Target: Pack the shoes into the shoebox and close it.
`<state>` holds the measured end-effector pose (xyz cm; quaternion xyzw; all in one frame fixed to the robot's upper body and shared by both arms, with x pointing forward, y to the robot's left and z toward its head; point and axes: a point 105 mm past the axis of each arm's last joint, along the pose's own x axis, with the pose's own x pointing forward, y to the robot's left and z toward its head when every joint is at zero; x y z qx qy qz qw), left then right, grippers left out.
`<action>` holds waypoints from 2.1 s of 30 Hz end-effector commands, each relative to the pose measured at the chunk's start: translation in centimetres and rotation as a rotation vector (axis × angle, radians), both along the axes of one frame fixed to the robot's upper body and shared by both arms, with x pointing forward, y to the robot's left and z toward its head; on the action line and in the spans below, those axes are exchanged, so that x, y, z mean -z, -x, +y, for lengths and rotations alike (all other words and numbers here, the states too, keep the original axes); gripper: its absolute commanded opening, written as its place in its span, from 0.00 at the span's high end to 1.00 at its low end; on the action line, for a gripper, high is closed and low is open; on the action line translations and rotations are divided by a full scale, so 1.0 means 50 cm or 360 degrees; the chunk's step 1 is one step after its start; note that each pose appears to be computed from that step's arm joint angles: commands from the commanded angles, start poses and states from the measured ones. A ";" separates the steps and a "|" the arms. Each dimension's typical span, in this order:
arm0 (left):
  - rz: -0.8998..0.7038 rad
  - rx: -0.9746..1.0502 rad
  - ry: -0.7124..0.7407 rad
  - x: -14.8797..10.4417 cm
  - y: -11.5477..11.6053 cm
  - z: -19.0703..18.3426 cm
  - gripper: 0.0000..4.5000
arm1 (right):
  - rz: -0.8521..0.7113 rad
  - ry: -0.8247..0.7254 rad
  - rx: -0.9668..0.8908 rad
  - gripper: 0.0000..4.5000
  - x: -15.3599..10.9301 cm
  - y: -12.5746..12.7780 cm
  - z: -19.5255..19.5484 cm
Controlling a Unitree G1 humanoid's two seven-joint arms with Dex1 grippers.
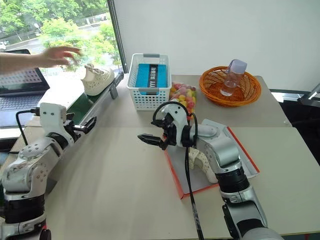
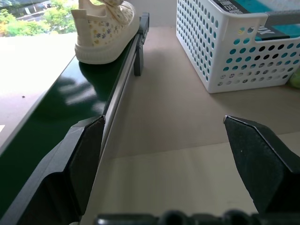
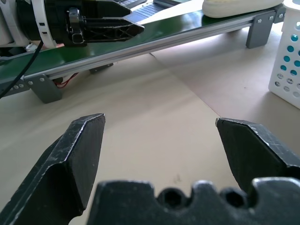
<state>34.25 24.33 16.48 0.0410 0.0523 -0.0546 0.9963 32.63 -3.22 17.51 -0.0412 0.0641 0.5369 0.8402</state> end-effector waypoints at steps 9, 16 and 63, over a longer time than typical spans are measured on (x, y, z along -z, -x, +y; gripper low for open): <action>-0.0094 -0.0242 -0.0179 -0.047 -0.004 0.142 0.04 | -0.0141 -0.0048 0.0033 0.00 -0.043 0.008 -0.005; -0.0015 -0.0168 -0.0252 -0.020 0.002 0.205 0.04 | -0.0165 -0.0054 0.0015 0.00 -0.059 0.007 0.000; -0.0487 0.0838 0.0022 -0.245 -0.038 -0.164 0.38 | 0.0309 -0.0484 0.0203 0.00 -0.133 -0.013 -0.135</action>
